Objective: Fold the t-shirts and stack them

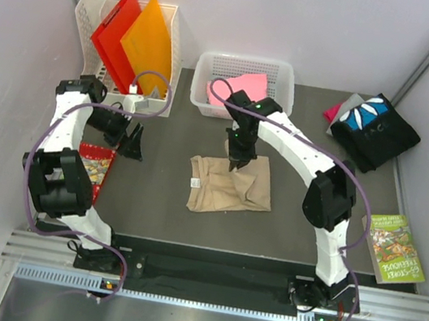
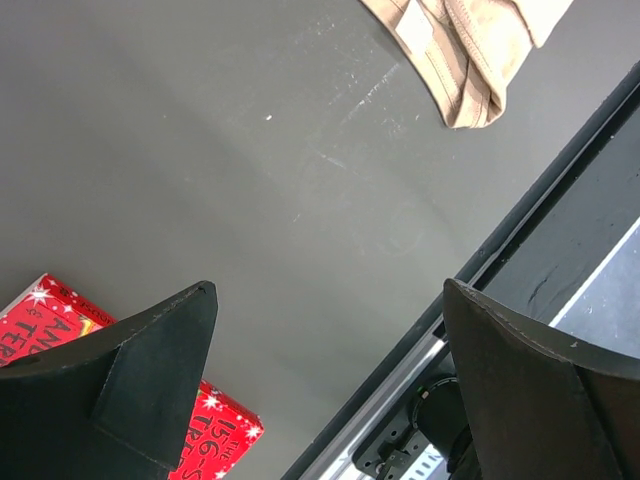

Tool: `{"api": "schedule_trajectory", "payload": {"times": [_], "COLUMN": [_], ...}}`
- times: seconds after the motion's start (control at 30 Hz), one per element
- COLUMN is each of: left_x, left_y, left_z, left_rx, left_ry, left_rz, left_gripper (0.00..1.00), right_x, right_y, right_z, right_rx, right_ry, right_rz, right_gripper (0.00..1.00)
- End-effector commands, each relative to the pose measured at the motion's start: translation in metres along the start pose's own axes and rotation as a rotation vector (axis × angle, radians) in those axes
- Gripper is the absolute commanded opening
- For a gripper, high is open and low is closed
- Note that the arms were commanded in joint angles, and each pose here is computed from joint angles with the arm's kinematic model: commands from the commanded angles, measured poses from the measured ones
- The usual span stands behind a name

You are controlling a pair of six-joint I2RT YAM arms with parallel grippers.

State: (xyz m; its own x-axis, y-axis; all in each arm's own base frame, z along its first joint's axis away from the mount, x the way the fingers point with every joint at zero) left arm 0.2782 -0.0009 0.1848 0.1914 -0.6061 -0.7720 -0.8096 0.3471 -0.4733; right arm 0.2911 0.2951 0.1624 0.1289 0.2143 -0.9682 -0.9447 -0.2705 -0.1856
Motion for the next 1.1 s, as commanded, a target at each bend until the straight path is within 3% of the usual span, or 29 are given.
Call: {"api": "schedule_trajectory", "payload": {"times": [0.0,1.07], "left_x": [-0.011,-0.004], "left_y": [0.019,0.020], "left_z": [-0.028,-0.022], "left_rx": [-0.065,-0.085], "left_ry": [0.077,0.091], "left_rz": [0.054,0.060], "left_gripper": [0.99,0.99], "right_x": [0.002,0.045], "right_y": [0.003,0.010], "right_z": [0.028,0.087], "right_rx": [-0.031,-0.088], "right_ry": [-0.051,-0.160], "right_rz": [0.008,0.079], "right_gripper": [0.00,0.00]}}
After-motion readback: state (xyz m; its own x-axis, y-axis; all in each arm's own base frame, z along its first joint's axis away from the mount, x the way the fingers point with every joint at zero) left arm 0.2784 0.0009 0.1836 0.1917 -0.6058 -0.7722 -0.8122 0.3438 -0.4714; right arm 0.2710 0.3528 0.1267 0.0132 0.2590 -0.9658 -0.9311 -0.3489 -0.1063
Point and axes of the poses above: each gripper's point midway between its finger pads, its own x axis out along the fingers, its own z axis along the line the jaws close on, y = z × x, the point moved 3 cm from there along -x, back along the fingers, and after that the axes turned 6 degrees about -x, right-handed, at the moved point
